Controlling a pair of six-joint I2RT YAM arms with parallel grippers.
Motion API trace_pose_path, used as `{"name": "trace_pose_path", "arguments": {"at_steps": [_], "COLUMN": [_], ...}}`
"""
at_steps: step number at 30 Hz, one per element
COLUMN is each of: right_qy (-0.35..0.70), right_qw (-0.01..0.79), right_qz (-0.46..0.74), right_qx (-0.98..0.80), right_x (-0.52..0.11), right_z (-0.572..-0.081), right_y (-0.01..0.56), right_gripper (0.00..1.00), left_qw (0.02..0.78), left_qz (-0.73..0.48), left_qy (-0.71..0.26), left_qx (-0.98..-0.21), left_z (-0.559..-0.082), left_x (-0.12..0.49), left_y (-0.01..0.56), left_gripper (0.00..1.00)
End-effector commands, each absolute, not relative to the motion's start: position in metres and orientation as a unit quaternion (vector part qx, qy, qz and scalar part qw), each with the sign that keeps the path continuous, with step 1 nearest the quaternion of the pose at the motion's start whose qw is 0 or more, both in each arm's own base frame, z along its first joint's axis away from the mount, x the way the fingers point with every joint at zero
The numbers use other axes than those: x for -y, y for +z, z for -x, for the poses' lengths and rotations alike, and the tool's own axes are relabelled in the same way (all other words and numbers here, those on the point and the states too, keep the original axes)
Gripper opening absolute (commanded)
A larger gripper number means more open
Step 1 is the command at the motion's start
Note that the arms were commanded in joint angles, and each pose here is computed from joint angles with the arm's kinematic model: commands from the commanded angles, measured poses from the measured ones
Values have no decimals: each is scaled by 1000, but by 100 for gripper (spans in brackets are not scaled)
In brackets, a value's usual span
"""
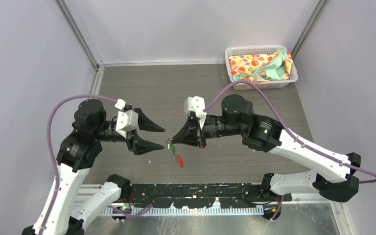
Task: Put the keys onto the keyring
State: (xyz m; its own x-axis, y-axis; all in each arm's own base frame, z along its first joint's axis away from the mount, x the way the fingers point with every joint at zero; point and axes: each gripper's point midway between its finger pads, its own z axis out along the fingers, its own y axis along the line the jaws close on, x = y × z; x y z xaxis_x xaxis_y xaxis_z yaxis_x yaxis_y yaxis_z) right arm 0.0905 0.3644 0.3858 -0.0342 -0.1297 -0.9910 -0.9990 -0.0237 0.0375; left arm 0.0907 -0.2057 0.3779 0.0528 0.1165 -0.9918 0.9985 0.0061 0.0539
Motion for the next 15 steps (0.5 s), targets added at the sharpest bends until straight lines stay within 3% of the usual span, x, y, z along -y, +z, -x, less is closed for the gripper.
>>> {"name": "trace_pose_path", "arguments": {"at_steps": [1, 5, 15], "right_qy": [498, 498, 505], "right_qw": [470, 473, 478], "right_qz": [536, 535, 520], "right_qx": [-494, -492, -496], "right_x": [-365, -366, -378], "right_z": [-83, -84, -91], "right_y": [416, 418, 417], "right_gripper": [1, 1, 1], "left_qw": [497, 494, 445], "left_qz": [-514, -498, -509], "left_qy": [-470, -491, -538], "left_qx": [-518, -516, -503], "left_z": [-105, -108, -86], "left_x": [214, 218, 218], "left_y": [385, 386, 380], "left_gripper": [51, 37, 35]}}
